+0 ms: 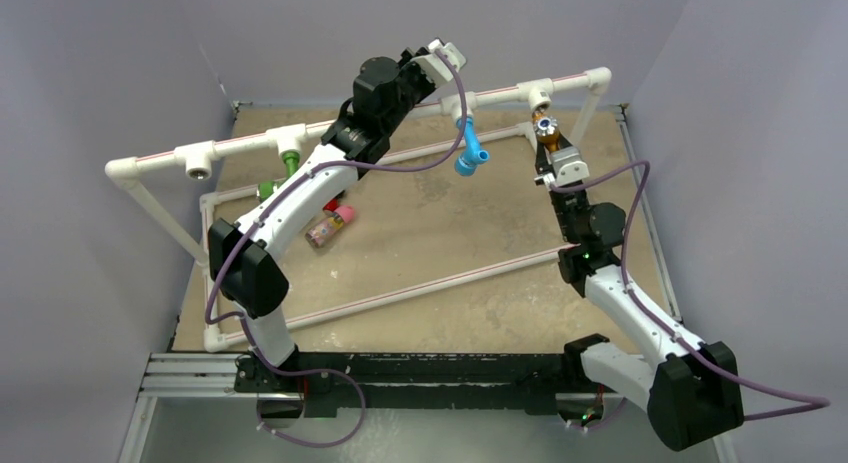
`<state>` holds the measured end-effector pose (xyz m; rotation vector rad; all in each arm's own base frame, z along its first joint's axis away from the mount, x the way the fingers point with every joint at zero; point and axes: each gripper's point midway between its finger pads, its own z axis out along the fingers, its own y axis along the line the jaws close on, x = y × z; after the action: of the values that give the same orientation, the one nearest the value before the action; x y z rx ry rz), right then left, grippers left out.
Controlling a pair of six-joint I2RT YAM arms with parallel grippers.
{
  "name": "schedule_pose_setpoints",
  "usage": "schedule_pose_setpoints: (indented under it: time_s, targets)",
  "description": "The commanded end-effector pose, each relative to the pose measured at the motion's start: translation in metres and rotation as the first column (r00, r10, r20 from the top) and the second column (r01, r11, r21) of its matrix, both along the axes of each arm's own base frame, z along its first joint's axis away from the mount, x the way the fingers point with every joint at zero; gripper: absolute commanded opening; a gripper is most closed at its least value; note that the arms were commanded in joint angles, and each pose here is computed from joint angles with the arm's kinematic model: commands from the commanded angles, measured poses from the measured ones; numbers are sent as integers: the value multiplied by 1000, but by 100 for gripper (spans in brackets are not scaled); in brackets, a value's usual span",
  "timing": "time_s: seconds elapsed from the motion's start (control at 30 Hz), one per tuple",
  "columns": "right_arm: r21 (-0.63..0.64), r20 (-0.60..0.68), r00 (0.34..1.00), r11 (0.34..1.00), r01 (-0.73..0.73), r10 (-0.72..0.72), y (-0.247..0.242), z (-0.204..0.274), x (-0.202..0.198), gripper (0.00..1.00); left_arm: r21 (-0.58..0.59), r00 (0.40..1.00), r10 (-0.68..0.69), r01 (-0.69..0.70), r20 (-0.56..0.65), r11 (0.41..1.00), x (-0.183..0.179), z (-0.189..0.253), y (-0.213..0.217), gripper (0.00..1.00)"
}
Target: Install the water faucets
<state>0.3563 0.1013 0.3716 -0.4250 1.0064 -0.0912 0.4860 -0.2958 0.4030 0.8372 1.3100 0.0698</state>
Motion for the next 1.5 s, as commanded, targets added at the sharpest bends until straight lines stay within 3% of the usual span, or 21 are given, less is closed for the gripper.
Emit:
schedule_pose_setpoints:
  time_s: [0.0,0.37,1.47]
  targets:
    - [72,141,990,997,12,-22,-8,48,-12,0,41,929,-264,283,-258,958,-42,-86,-61,0]
    - [99,160,987,995,11,-27,-15,59,-12,0,42,930,-265,285,-256,958,-43,-86,-61,0]
    - [150,95,995,988,-26,12,-13,19,-6,0,48,929,-259,281,-264,958,-40,-91,-62,0]
